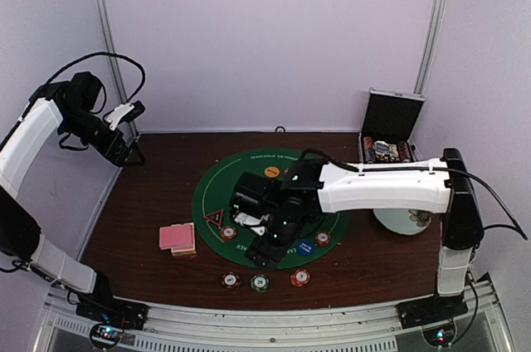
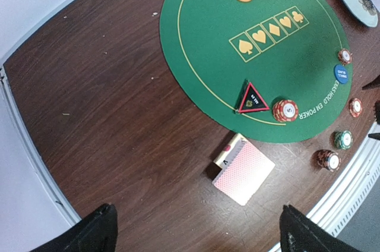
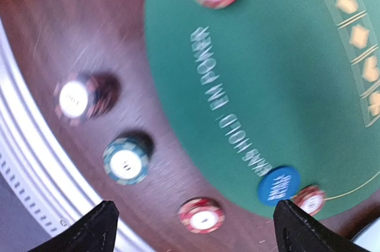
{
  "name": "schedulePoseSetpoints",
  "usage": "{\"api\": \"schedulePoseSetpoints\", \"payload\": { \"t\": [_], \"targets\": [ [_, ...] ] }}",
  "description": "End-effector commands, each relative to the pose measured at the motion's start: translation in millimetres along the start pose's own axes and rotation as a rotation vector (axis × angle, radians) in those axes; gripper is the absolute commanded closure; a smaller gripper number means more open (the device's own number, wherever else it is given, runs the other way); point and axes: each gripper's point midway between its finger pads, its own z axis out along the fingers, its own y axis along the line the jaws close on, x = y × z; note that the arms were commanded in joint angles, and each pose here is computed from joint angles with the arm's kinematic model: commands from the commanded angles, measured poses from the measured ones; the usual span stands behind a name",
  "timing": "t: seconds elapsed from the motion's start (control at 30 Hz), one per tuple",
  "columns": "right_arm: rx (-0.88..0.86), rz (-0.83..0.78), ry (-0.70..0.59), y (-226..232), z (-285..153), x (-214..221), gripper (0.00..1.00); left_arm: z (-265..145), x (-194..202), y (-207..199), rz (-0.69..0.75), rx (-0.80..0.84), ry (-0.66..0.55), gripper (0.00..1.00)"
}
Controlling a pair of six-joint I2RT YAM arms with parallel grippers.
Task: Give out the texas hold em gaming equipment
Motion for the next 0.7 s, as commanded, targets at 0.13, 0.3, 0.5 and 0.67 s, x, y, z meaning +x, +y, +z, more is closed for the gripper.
{"api": "schedulePoseSetpoints", "payload": {
  "t": [0.13,0.3,0.5,0.67],
  "targets": [
    [-0.097,-0.081,0.079,67,17,30,0.01,-19,1,-13,0.021,-0.001,-0.043,0.02],
    [-0.101,-0.096,0.099,73,32,27,0.01,-19,6,-14,0.024,-0.006,-0.038,0.02],
    [-0.099,-0.124,0.129,75,47,28,0.04,-19,6,-13,0.030,-0.009,-0.036,0.02],
    [-0.092,-0.135,0.143,74,55,29,0.08,-19,3,-11,0.033,-0.009,-0.035,0.02]
  ]
}}
